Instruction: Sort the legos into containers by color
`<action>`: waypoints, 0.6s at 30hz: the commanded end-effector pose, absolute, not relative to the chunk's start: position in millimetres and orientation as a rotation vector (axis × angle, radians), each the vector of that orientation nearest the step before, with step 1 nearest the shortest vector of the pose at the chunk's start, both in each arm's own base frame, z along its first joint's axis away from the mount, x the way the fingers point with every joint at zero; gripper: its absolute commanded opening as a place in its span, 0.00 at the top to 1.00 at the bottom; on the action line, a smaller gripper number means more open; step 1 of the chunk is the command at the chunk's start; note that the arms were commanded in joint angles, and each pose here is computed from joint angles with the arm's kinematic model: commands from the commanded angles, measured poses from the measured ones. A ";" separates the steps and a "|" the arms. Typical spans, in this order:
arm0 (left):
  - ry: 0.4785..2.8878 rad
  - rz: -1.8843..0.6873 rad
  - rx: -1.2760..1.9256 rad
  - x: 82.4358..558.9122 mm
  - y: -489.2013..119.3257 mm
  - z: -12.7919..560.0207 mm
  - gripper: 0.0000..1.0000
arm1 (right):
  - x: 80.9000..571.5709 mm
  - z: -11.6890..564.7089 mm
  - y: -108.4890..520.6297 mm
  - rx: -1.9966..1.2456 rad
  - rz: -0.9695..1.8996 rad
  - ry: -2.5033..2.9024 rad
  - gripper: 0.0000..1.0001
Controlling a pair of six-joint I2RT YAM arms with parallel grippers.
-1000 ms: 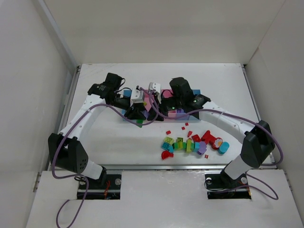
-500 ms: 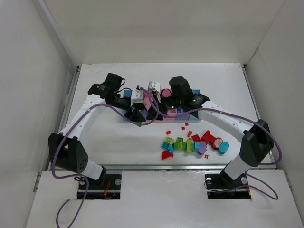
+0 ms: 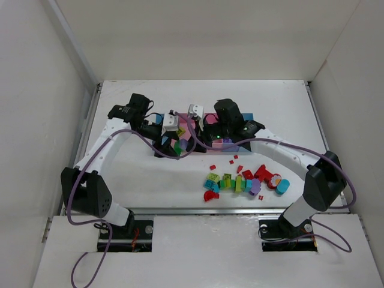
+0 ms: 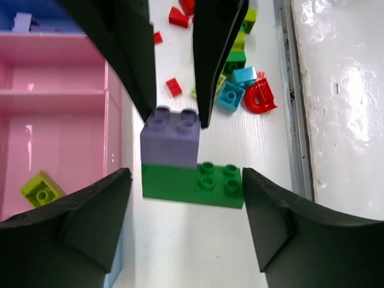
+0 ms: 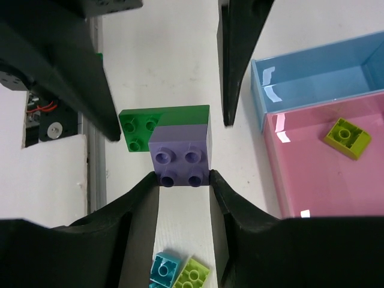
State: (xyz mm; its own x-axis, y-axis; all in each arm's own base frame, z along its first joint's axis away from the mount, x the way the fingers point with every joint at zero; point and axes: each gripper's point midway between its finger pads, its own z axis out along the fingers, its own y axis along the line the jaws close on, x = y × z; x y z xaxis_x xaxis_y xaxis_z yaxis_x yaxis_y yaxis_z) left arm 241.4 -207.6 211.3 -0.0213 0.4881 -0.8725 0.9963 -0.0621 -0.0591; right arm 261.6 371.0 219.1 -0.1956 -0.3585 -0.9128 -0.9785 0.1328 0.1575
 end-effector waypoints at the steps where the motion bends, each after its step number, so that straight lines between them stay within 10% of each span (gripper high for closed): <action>1: 1.584 -0.996 1.649 241.2 -199.9 208.9 0.32 | 260.7 246.8 369.8 -1.293 1.052 1.574 1.00; 18: 1.688 -1.107 1.521 253.7 -214.1 206.9 0.38 | 260.0 251.1 370.9 -1.297 1.060 1.560 1.00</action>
